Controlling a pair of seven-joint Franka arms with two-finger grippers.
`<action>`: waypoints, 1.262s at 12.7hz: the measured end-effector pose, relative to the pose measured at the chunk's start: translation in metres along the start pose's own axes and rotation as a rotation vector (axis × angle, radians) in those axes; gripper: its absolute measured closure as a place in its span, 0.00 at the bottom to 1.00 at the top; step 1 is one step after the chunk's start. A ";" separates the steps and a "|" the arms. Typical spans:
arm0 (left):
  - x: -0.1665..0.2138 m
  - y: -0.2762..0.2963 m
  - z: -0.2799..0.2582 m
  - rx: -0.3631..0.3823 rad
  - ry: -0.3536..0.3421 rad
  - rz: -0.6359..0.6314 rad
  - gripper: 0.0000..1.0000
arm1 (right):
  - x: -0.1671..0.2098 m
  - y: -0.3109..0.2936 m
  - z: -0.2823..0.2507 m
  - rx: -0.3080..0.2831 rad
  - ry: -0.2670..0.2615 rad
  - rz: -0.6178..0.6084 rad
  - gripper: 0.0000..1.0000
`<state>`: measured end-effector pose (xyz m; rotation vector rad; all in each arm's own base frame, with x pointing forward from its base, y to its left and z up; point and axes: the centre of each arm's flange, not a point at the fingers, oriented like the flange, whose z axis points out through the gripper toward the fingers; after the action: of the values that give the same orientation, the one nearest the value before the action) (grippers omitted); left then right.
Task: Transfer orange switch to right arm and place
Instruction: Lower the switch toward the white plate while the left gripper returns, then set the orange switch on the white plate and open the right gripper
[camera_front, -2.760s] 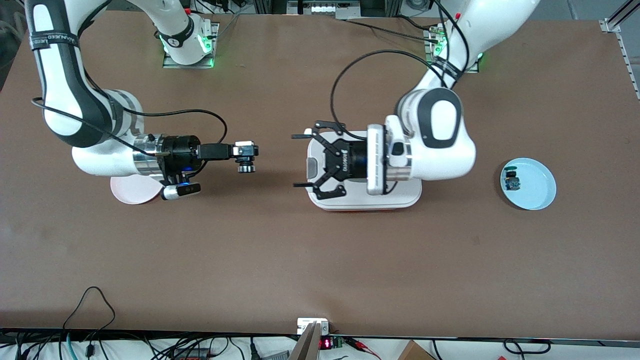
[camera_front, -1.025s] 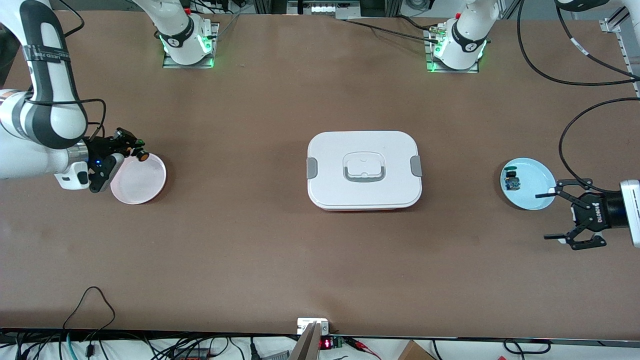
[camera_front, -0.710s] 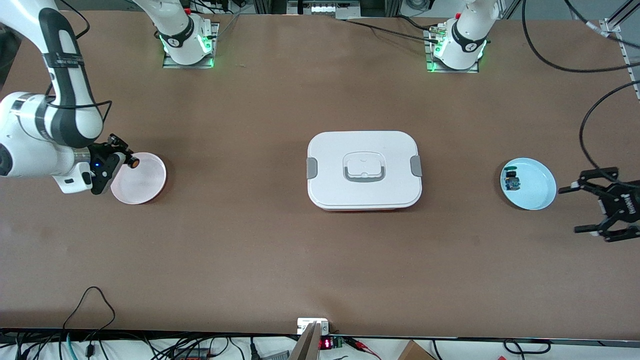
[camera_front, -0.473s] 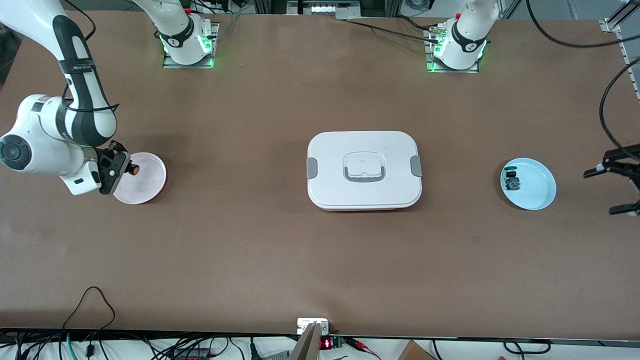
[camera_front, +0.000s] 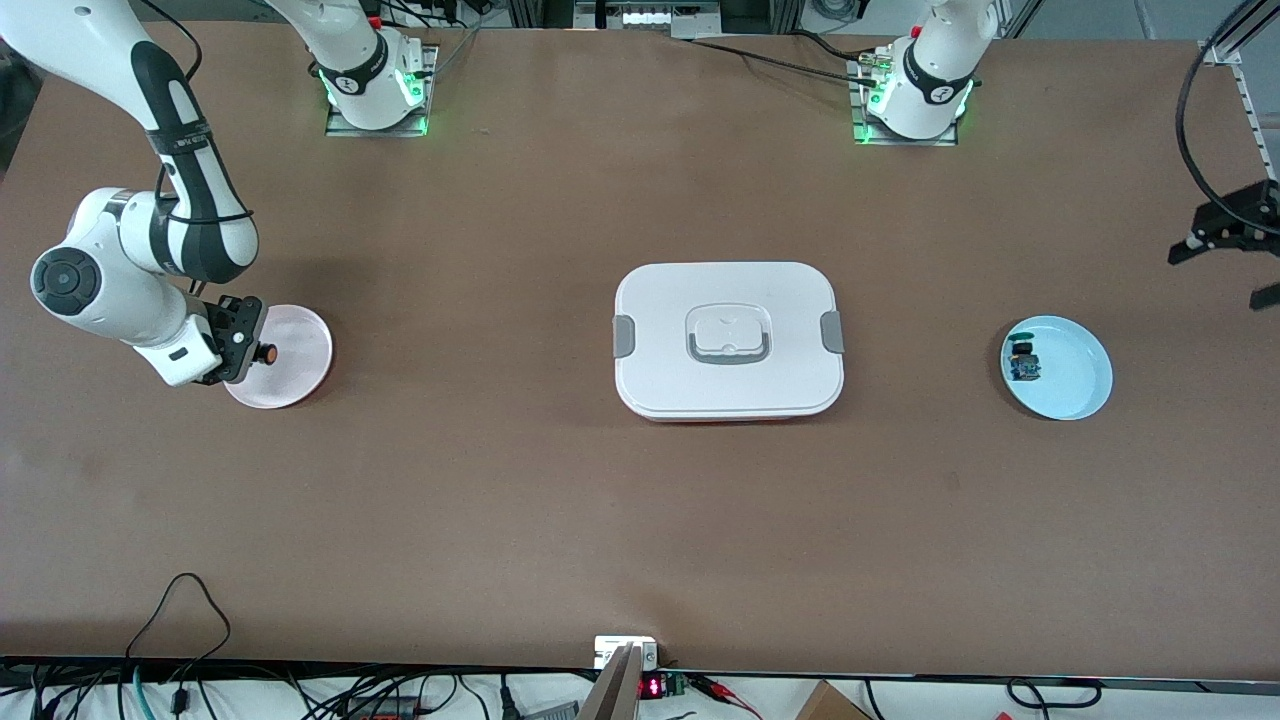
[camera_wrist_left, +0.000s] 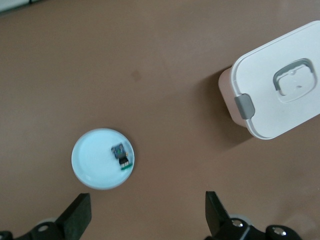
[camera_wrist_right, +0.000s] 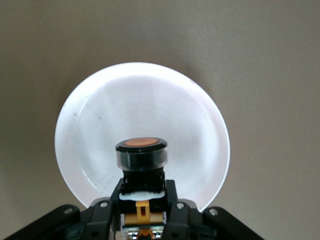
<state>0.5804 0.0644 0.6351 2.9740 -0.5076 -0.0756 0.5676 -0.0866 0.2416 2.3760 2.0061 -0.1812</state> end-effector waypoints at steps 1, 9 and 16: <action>-0.002 0.011 -0.001 0.032 -0.025 -0.070 0.00 | 0.001 -0.002 0.004 -0.020 0.003 -0.010 0.66; -0.006 0.034 0.060 0.113 -0.105 -0.378 0.00 | 0.000 -0.022 0.033 -0.084 0.011 -0.171 0.66; -0.008 0.034 0.082 0.128 -0.086 -0.401 0.00 | 0.002 -0.028 0.059 -0.078 0.012 -0.197 0.66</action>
<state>0.5559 0.0257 0.5584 3.1614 0.0871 -0.2149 0.5365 -0.0855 0.1840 2.1380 2.2074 -0.0909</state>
